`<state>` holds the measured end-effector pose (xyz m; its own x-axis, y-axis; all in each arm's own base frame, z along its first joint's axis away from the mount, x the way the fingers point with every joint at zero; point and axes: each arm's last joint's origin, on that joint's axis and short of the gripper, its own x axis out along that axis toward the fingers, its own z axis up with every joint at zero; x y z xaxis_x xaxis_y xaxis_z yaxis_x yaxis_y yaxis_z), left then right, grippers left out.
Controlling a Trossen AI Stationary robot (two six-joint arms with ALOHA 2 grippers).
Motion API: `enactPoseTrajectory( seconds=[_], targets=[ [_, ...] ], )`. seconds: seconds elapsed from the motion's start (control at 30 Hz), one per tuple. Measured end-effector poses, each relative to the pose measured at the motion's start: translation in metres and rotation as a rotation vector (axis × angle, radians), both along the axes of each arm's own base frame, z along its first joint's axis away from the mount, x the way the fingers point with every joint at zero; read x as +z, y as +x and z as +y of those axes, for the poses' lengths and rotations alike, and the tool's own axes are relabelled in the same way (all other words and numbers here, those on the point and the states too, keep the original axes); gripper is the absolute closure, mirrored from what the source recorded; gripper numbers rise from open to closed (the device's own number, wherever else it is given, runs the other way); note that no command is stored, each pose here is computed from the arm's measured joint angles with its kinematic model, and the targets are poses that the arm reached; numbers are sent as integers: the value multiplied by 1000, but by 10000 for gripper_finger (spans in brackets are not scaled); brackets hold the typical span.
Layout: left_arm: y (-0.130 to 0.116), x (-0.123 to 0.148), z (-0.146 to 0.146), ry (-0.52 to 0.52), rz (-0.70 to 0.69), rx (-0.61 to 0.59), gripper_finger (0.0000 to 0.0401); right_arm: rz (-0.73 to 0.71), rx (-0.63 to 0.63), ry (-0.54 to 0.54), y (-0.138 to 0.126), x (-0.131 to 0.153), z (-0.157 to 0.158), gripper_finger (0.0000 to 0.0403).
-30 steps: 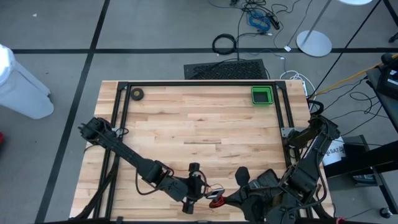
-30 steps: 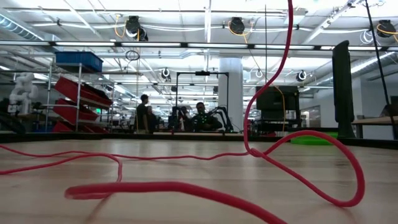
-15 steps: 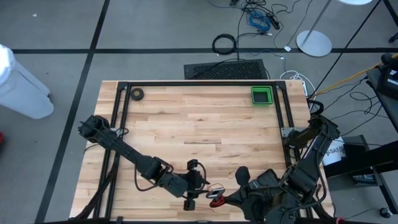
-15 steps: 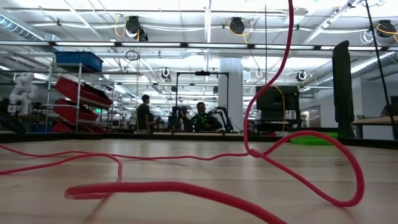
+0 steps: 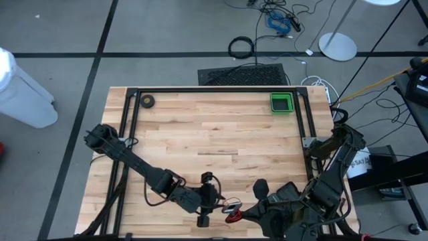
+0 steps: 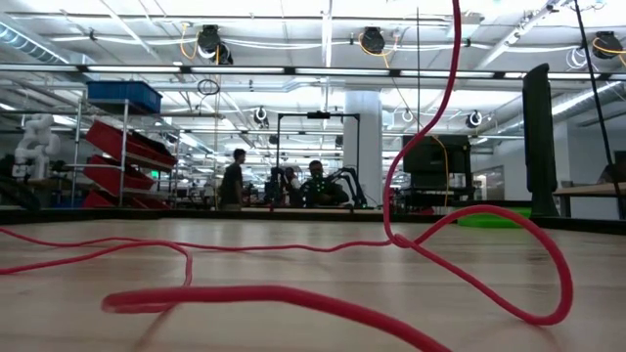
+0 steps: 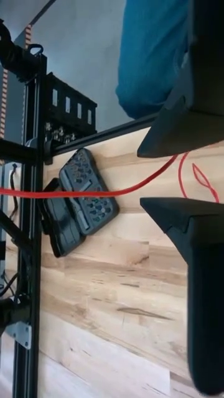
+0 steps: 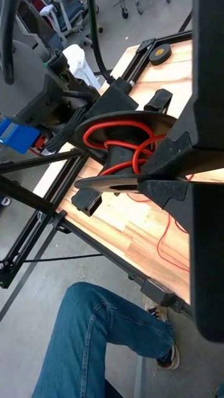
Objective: Coil cords
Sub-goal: Uncoil the red wire on the black spool
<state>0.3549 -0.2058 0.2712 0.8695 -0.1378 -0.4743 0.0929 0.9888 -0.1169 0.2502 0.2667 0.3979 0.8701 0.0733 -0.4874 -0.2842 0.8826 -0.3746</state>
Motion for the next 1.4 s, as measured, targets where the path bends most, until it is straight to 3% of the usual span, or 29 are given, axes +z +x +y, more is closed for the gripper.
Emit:
enactPoseTrajectory(
  seconds=[0.37, 0.77, 1.0, 1.4],
  targets=[
    [0, 0, 0, 42, -7, -20, 395, 0, 0, 0, 0, 0, 0, 403],
    [-6, 7, 5, 77, 6, 9, 398, 7, -3, 0, -1, -1, 0, 403],
    [-36, 27, 8, 111, 61, 58, 399, 5, -2, -4, -2, -1, 1, 403],
    [-87, 57, -13, 85, 47, -39, 399, 1, -74, -28, -3, -3, -3, 403]
  ],
)
